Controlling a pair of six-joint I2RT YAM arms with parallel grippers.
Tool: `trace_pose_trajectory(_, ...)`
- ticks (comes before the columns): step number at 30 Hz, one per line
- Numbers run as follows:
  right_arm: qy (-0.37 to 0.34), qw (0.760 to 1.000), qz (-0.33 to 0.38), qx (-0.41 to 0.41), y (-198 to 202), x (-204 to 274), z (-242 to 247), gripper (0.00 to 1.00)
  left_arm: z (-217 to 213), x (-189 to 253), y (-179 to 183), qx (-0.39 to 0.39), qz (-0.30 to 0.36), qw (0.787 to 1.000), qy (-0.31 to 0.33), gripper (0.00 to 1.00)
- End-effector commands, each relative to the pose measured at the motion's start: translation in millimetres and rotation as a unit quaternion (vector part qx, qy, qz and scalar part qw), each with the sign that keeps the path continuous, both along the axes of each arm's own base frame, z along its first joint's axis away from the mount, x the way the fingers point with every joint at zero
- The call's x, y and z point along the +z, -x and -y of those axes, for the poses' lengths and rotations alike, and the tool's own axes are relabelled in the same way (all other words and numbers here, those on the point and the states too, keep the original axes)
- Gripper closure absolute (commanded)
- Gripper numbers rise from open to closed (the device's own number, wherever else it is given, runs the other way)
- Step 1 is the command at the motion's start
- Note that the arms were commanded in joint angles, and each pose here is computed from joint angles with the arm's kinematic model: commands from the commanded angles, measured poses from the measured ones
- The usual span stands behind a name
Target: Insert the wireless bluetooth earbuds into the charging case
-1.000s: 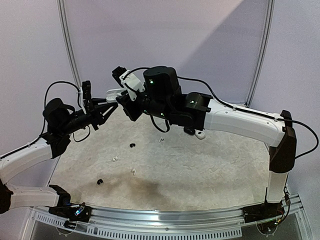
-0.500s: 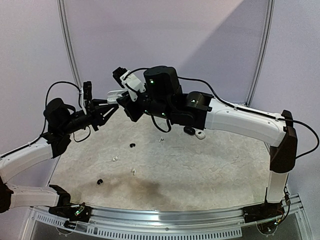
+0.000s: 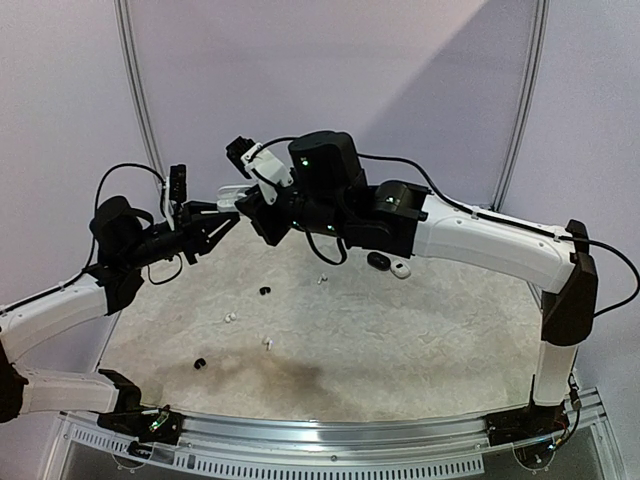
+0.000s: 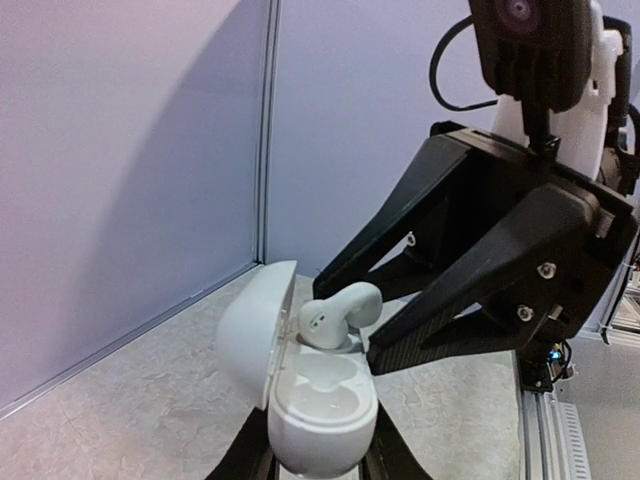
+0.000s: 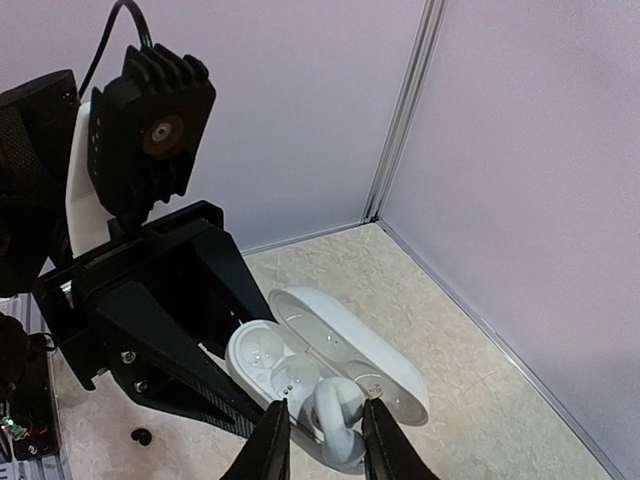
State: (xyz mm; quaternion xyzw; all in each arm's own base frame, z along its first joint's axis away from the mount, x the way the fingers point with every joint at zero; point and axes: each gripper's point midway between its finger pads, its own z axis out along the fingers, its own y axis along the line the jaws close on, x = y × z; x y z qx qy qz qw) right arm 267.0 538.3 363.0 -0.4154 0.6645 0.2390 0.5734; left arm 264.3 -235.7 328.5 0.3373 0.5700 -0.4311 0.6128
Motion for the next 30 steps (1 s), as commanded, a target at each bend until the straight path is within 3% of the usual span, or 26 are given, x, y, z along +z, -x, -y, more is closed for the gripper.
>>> trace_pose_trajectory(1,-0.018,0.999,0.009,-0.038,-24.4,18.7,18.2,0.75,14.2,3.0,35.2,-0.095,0.021,0.995,0.000,1.00)
trace_pose_trajectory(18,-0.018,0.999,-0.004,-0.031,-25.3,12.6,16.5,0.76,13.5,5.9,37.2,-0.099,0.016,0.995,0.011,1.00)
trace_pose_trajectory(30,-0.021,1.000,-0.016,0.009,-13.7,10.3,7.4,0.83,12.1,6.3,29.8,-0.084,-0.012,0.996,0.028,1.00)
